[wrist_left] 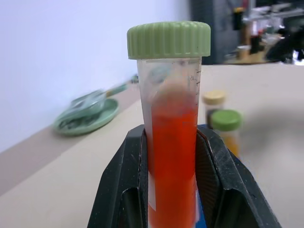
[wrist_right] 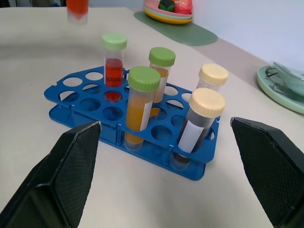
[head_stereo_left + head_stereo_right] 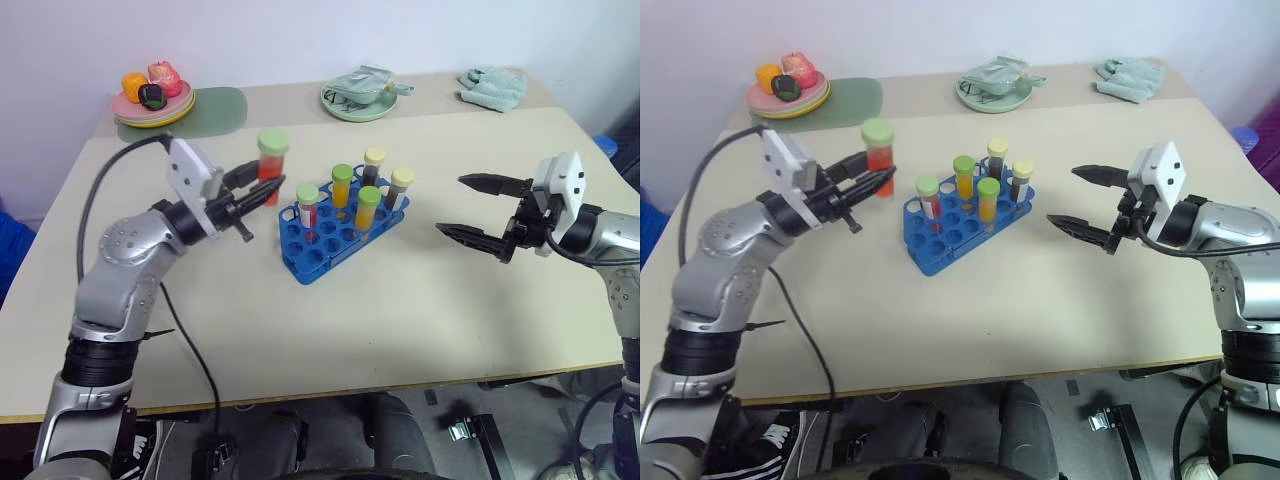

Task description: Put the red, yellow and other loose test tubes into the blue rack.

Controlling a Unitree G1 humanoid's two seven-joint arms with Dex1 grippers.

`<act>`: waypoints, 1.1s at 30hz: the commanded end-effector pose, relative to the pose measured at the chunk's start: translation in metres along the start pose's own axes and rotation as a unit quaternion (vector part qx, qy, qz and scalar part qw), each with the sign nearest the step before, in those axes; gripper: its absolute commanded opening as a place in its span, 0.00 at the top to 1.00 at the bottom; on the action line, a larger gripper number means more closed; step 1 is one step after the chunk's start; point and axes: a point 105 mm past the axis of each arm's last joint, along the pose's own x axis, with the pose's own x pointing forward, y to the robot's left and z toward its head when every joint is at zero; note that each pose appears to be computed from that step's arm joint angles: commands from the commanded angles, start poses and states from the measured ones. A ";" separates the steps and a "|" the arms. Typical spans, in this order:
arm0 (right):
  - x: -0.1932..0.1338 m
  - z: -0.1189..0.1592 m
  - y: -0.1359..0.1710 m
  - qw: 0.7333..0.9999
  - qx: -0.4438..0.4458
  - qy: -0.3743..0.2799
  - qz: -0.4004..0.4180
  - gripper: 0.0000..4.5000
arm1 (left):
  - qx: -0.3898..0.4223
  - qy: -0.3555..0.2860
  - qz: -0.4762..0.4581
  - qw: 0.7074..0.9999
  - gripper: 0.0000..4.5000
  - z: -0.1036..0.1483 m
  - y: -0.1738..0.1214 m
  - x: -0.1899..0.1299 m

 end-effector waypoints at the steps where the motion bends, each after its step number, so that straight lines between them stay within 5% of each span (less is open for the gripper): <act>1: -0.011 0.018 0.000 1.000 -0.022 -0.012 -0.007 0.00 | 0.019 -0.028 -0.018 0.999 0.83 -0.001 -0.011 0.013; 20: -0.018 0.020 0.001 1.000 -0.019 0.002 -0.017 0.00 | 0.042 -0.003 -0.047 0.998 0.83 -0.041 -0.060 0.036; 33: -0.018 0.021 0.002 1.000 -0.014 0.006 -0.011 0.00 | 0.042 -0.011 -0.072 0.996 0.83 -0.045 -0.075 0.051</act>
